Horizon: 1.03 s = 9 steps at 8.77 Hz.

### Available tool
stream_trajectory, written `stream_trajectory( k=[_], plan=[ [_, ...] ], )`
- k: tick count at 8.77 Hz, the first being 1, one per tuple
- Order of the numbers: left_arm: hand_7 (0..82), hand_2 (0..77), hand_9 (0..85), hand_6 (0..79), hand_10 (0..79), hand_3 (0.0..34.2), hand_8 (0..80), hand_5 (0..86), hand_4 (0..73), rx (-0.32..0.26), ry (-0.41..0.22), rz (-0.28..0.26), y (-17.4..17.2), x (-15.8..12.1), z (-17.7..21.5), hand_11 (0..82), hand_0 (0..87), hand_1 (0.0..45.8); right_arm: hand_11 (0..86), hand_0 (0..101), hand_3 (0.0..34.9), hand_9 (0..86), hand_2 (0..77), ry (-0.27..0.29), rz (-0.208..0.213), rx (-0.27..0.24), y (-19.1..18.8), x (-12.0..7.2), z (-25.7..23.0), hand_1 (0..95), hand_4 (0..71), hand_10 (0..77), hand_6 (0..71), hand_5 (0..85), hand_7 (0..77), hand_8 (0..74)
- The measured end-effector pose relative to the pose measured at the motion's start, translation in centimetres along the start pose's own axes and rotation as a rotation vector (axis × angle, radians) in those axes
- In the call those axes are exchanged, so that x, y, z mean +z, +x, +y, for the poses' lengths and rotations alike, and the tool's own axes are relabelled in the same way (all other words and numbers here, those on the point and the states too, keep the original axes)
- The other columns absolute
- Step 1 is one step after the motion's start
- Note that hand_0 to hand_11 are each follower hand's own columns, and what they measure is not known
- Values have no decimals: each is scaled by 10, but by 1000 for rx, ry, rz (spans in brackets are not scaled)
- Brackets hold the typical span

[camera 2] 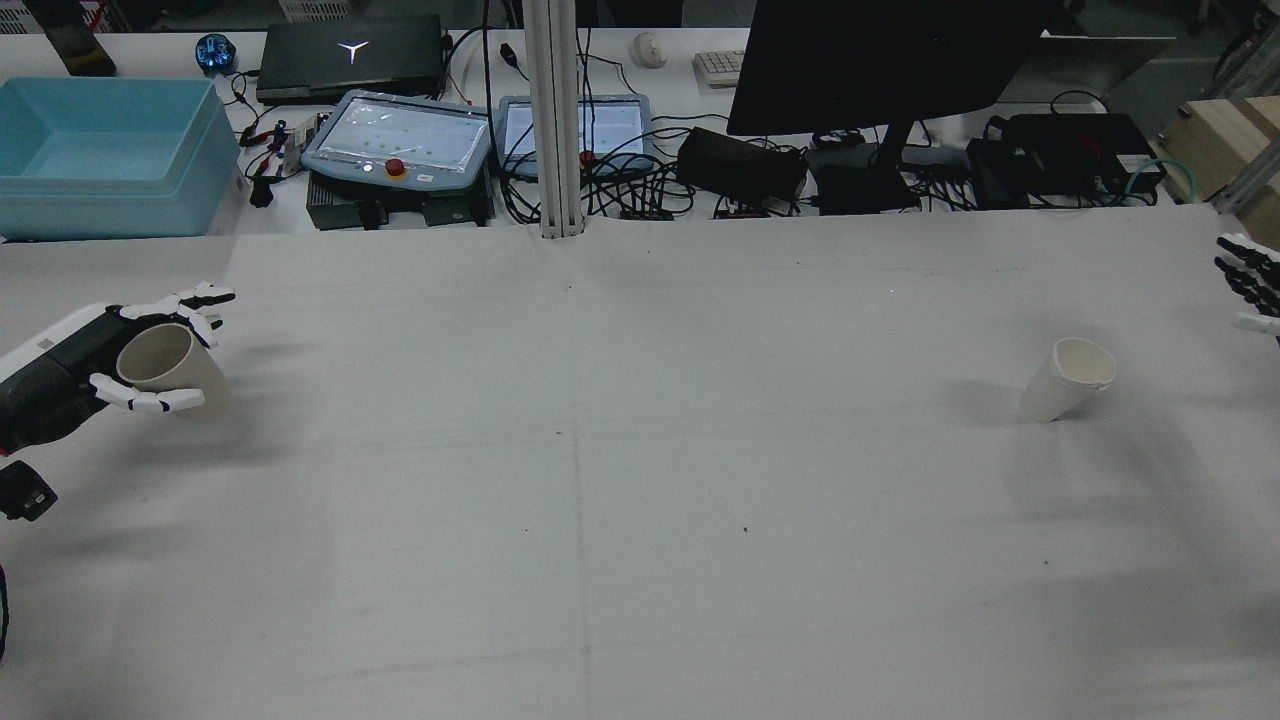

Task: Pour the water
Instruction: 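Close the left hand fingers around the white paper cup, then reach the right hand to the other white paper cup and grasp it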

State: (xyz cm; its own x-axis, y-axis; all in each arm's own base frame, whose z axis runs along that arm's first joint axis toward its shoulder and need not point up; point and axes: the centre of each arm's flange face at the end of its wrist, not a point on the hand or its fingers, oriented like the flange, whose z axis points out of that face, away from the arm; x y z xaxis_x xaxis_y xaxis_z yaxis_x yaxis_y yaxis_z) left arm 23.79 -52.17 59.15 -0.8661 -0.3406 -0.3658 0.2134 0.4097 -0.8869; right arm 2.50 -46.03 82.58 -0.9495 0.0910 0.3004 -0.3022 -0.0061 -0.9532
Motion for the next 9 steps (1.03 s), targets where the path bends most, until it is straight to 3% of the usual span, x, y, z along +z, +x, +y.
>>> stream_trajectory(
  k=[1,2,3,6,9],
  plan=[
    [196,305,44,98,87,0,27,398,447,-30,3,0,8,2,15,153,544,202,65,490,0,87,65,-18,25,-37,13,3,5,158,115,38,71,104,11,104],
    [196,305,44,98,87,0,27,398,447,-67,8,0,14,2,27,153,544,202,65,508,0,87,93,-42,53,-71,29,8,13,158,104,38,71,104,11,98],
    [196,305,44,98,87,0,27,398,447,-105,17,5,21,1,37,153,545,202,65,515,0,76,87,-74,85,-98,49,18,26,191,27,38,71,98,11,87],
    [196,316,44,98,87,0,27,404,447,-176,45,32,33,-1,52,147,552,191,65,508,0,27,49,-140,175,-126,102,28,53,175,0,33,11,60,5,60],
    [196,316,44,98,87,0,27,404,447,-186,51,41,39,-3,56,136,560,191,87,503,0,27,16,-156,197,-123,105,7,50,164,0,49,5,27,5,60]
  ],
)
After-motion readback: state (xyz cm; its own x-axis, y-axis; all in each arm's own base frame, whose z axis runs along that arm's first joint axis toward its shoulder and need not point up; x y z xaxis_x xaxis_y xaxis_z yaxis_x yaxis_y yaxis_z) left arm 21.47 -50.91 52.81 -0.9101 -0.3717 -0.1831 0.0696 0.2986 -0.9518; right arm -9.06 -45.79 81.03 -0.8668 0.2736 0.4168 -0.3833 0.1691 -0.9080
